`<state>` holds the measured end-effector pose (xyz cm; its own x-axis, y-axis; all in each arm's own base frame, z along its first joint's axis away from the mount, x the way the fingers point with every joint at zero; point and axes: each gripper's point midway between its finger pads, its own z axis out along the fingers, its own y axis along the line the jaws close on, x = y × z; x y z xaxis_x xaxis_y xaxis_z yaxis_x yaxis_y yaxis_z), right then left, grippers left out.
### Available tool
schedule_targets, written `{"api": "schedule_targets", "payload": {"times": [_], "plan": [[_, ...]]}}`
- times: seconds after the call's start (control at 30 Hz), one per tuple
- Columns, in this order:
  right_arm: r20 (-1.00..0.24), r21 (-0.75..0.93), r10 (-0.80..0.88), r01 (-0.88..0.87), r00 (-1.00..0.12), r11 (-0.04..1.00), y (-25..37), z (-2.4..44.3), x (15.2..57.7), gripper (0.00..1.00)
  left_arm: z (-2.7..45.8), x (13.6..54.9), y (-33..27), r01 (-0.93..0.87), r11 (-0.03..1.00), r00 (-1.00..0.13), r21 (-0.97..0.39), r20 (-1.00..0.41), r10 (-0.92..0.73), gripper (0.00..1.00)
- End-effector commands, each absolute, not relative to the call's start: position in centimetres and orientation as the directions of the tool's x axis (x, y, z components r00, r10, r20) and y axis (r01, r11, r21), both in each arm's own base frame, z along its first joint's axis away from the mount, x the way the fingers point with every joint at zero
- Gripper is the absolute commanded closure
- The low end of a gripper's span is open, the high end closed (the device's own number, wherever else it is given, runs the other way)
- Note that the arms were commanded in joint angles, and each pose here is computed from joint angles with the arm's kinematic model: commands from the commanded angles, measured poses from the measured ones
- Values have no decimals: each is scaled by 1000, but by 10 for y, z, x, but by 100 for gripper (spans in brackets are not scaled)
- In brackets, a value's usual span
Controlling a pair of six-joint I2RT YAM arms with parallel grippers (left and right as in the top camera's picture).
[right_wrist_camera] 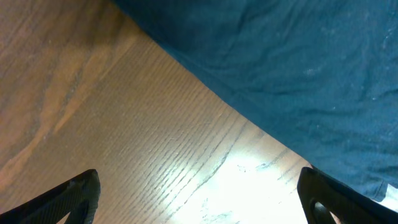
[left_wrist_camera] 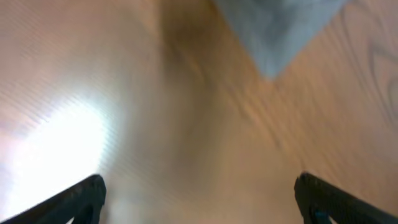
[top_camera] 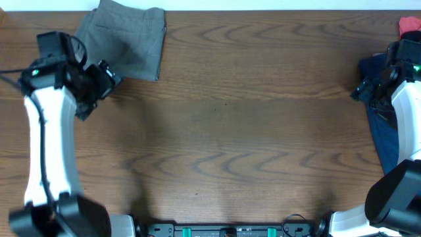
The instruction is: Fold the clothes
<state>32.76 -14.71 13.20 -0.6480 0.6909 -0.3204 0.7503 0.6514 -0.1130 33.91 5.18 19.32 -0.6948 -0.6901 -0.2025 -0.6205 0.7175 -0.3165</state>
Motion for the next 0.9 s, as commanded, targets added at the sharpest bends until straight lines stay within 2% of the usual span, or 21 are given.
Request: {"api": "schedule_targets", "payload": {"times": [0.0,0.23,0.63,0.87], "plan": [[-338,-118,679,745,-652,657,-148,138,327,1,206,318,35,-593,721,-725,-358,-153,-672,2],[-337,-118,679,745,-652,657,-148,138,327,1,220,275,8,-521,782,-807,-341,-100,-582,2],[-337,-118,679,745,-652,657,-148,138,327,1,243,222,-54,-270,890,-914,-367,-193,-357,2],[-337,-118,679,745,-652,657,-148,138,327,1,224,181,-70,-283,898,-943,-337,-74,-325,2]]}}
